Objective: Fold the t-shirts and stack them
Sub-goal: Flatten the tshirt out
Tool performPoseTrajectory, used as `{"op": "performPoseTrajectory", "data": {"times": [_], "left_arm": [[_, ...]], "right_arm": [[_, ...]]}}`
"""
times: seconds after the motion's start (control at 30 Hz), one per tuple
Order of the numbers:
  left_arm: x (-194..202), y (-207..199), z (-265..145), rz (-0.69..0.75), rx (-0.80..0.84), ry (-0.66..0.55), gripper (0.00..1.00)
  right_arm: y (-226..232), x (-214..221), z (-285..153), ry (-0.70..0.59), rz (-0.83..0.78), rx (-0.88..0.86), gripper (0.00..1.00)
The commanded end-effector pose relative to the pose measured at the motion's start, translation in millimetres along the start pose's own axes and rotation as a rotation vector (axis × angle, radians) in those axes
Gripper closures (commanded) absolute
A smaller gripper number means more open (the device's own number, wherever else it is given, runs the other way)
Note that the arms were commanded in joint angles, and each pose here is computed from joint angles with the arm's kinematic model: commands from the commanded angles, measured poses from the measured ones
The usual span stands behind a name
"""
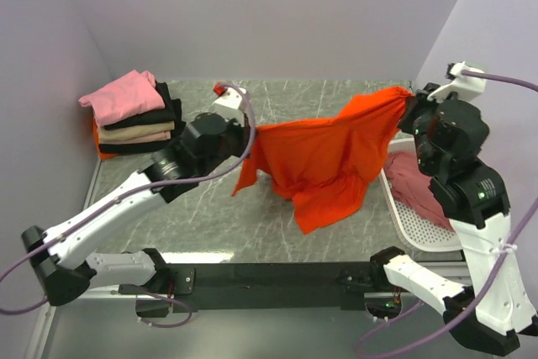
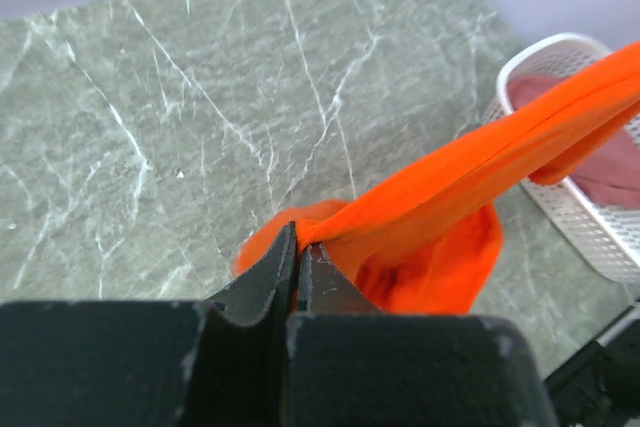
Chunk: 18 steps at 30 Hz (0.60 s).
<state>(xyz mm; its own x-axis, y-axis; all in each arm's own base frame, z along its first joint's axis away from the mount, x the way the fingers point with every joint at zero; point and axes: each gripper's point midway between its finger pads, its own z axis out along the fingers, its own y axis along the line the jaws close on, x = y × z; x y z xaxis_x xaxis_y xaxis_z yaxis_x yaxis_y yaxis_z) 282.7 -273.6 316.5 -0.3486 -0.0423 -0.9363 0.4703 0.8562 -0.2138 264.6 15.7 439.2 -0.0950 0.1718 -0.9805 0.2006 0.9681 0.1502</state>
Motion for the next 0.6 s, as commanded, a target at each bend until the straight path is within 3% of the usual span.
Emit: {"op": "performPoseTrajectory", "data": {"times": [0.0,0.07,0.17,0.3,0.43,0.57], "left_arm": [[-4.0,4.4,-23.8,0.019,0.006,0.023,0.99],[13.2,13.7,-14.6,0.018,-0.050,0.067,1.00],[58.7,24.8,11.5,0.023,-0.115,0.174,0.85],[121.3,47.8,46.5,0.006,-0.201,0.279,0.52],[160.4,78.3,58.5,0.010,-0.304,0.338,0.35],[190.4,83.2,55.1,-0.020,-0.285,0.400,0.23]], "right_arm": [[-3.7,-31.3,-14.4,-0.085,0.035,-0.020,1.00],[-0.7,-20.6,-8.7,-0.064,0.029,-0.023,1.00],[1.1,7.3,8.4,-0.011,0.008,0.008,1.00],[1.0,45.7,33.2,0.064,-0.023,0.064,1.00],[4.4,79.3,51.9,0.135,-0.032,0.068,1.00],[12.5,96.1,60.3,0.165,-0.032,0.035,1.00]]}}
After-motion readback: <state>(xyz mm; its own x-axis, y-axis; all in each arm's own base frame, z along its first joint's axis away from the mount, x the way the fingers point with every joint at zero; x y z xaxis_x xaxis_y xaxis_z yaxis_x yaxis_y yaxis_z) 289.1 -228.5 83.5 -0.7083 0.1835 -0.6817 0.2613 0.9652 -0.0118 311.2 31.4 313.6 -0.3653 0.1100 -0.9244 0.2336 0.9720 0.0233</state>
